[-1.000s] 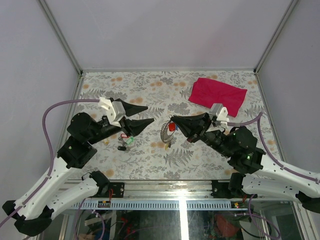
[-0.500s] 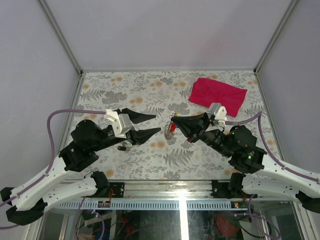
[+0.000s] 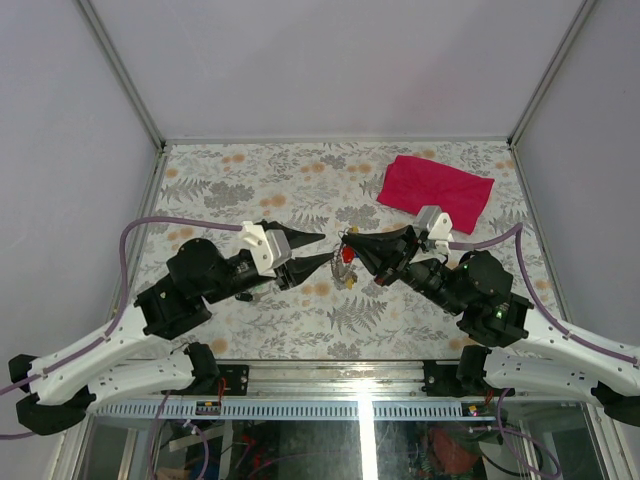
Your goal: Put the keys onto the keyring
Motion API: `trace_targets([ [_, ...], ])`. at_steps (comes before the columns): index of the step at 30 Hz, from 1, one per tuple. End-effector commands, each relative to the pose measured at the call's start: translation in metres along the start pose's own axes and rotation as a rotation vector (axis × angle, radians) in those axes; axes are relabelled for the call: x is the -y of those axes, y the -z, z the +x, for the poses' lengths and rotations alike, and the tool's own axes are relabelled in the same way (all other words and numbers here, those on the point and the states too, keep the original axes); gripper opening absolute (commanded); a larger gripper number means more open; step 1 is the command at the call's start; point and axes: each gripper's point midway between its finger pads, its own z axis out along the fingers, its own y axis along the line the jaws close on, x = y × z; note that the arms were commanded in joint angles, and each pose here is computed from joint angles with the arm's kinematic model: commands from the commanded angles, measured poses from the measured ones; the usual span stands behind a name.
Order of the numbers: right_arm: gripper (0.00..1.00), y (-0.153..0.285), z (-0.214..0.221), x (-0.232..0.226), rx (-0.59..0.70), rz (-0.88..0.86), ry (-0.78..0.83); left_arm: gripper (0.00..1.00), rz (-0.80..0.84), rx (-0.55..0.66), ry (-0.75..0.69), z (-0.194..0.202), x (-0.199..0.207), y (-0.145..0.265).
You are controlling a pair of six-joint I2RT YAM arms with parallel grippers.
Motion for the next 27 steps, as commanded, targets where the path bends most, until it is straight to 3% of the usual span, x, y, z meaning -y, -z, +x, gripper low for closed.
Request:
trace_targets([
  [1, 0.00, 0.001, -0.050, -0.004, 0.139, -0.010, -0.031, 0.37, -0.020, 0.058, -0.035, -0.020, -0.005, -0.004],
  [27, 0.00, -0.002, -0.045, -0.006, 0.130, -0.018, -0.038, 0.34, 0.002, 0.065, -0.033, -0.026, 0.002, -0.009],
])
